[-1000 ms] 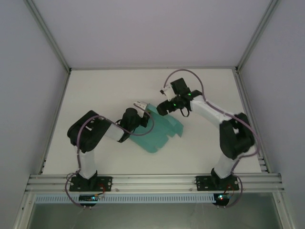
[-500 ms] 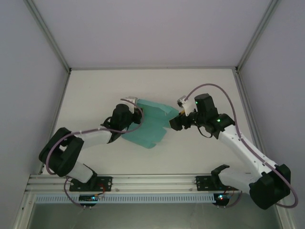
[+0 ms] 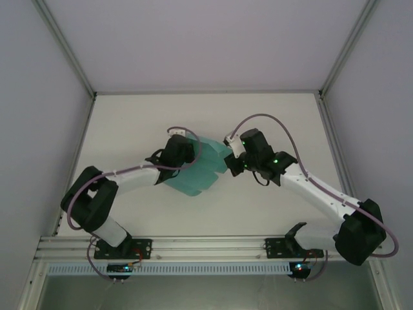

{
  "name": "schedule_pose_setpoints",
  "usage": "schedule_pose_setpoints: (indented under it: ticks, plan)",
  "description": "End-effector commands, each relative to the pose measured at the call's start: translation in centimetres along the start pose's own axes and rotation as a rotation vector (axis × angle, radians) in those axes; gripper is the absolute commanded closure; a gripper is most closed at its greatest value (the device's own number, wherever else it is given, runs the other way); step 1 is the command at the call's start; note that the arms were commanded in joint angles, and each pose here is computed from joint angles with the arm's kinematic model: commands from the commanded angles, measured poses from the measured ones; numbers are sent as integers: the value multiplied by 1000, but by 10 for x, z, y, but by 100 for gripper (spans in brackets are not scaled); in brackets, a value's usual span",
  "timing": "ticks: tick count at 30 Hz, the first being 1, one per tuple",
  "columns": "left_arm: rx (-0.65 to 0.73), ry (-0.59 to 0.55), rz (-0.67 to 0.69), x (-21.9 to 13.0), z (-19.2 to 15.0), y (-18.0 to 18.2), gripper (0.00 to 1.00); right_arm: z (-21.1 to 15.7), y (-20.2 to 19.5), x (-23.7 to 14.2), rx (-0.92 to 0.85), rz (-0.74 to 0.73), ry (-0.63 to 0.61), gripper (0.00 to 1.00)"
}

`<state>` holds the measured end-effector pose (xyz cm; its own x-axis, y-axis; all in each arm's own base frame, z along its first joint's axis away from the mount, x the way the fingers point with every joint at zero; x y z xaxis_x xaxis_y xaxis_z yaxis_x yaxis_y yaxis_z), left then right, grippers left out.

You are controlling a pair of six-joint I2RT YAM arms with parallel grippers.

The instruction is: Assemble paper box

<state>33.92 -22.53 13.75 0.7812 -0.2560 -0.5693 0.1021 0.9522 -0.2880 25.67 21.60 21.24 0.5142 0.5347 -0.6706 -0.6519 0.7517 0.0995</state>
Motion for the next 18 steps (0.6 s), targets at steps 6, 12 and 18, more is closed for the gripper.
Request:
schedule_pose_setpoints:
  ticks: [6, 12, 18]
  plan:
    - [-15, -18, 611, 0, -12, 93, 97, 2, -9, -22, 20, -103, -54, 100]
    - [-3, 46, 544, 10, -13, 81, 92, -4, -6, -19, 22, -75, -42, 100]
    - [50, 25, 52, 9, -26, 37, 76, -32, -6, 0, 73, 66, 14, 100]
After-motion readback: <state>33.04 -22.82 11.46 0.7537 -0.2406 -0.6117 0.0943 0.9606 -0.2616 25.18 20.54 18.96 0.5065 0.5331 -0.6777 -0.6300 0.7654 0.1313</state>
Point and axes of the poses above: each hand's point on the last joint's axis, 136 mm out from that joint toward the fingers, its own x axis out along the fingers, its own y axis along the line the jaws close on, z = x × y, the point moved 4 cm from there along -x, back along the fingers
